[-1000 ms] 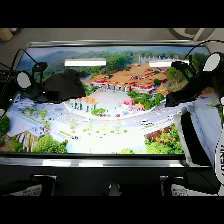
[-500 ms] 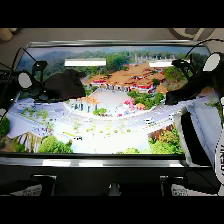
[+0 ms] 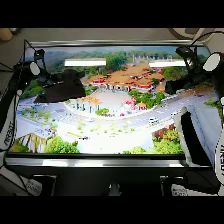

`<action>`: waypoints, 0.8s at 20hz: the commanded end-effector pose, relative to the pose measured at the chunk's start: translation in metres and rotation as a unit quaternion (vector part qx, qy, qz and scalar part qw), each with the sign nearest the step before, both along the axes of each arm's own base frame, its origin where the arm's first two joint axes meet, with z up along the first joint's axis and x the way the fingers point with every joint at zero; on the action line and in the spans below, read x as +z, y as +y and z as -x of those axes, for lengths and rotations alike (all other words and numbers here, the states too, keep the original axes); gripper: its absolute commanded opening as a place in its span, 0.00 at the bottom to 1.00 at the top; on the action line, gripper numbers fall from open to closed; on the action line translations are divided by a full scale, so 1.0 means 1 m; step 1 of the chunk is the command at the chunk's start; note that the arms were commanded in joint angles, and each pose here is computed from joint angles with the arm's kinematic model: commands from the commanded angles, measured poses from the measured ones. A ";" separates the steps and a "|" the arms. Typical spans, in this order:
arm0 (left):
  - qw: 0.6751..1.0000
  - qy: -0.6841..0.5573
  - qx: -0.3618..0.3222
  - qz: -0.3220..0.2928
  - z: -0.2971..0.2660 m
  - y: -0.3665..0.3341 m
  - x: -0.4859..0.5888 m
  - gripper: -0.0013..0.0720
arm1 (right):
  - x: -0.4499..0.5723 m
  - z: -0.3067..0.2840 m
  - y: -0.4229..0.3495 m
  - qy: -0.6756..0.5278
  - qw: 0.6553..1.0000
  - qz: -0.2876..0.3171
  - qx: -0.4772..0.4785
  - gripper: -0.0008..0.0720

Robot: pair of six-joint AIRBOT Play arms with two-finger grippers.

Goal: Fold the shirts.

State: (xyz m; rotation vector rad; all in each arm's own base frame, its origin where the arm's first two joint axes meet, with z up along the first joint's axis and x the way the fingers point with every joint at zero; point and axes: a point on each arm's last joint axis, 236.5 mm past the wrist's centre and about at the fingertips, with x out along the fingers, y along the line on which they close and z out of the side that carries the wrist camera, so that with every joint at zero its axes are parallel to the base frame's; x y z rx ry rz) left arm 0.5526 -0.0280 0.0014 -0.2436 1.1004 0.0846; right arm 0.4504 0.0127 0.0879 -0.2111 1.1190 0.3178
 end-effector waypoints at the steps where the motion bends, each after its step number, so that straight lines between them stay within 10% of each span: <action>1: 0.993 0.098 0.047 0.050 -0.008 0.002 -0.069 0.99 | 0.001 -0.002 0.002 -0.006 1.000 0.001 0.013 0.93; 3: 0.989 0.119 0.047 0.074 -0.008 -0.009 -0.095 0.99 | 0.000 0.001 0.002 -0.002 1.000 0.006 0.024 0.93; 4: 0.988 0.125 0.047 0.074 -0.006 -0.010 -0.100 0.81 | 0.000 0.000 0.002 -0.003 1.000 0.006 0.024 0.93; 5: 0.988 0.125 0.046 0.076 -0.006 -0.011 -0.097 0.29 | 0.001 -0.001 0.003 -0.007 1.000 0.004 0.024 0.93; 6: 0.990 0.115 0.034 0.078 -0.008 -0.013 -0.086 0.07 | 0.005 0.001 0.004 -0.009 1.000 0.004 0.028 0.93; 11: 0.983 -0.140 -0.111 0.036 -0.030 -0.041 0.134 0.06 | 0.098 -0.005 -0.015 -0.158 0.984 0.072 0.041 0.93; 16: 0.848 -0.469 -0.222 0.107 0.132 -0.137 0.453 0.06 | 0.274 0.051 -0.014 -0.382 0.919 0.093 0.018 0.93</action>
